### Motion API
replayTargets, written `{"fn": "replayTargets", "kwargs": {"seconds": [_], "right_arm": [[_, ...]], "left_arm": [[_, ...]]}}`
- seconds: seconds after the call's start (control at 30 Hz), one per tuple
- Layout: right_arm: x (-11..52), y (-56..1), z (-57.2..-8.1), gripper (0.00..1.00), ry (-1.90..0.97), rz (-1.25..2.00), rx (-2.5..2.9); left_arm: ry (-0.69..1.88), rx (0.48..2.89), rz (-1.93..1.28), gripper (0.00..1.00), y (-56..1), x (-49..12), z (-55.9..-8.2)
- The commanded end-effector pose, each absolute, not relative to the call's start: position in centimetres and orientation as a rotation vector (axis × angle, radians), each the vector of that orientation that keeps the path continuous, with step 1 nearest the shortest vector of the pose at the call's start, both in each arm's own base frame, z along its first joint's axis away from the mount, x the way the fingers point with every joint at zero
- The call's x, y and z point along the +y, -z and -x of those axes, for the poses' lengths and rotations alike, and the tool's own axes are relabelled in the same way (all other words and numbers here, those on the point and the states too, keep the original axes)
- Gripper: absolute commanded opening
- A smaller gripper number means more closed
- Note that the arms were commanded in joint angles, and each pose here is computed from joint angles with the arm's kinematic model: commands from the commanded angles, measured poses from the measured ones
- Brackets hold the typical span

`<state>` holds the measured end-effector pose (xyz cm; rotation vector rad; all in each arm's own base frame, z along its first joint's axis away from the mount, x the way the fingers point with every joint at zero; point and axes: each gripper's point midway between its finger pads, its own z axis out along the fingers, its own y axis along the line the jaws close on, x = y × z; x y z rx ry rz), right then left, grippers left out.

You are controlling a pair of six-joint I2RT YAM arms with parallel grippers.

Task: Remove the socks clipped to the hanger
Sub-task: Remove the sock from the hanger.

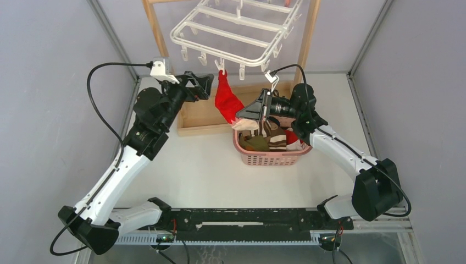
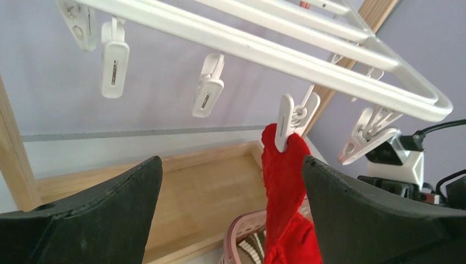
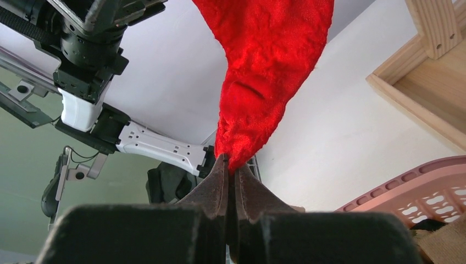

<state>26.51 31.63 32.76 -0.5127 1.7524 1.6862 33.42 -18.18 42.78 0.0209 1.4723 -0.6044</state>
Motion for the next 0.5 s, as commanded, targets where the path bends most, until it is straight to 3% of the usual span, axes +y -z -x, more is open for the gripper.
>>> {"fn": "replayTargets", "kwargs": {"seconds": [0.0,0.47], "right_arm": [[32.07,-35.11,-26.69,0.00,-1.668,0.555,1.660],[32.51,-35.03,-27.03,0.00,-1.663,0.549,1.665]], "left_arm": [[0.718,1.341,-0.009,1.00,-47.19,-18.51,-32.84],[0.756,1.328,-0.013,1.00,-47.76,-19.27,-33.21]]}}
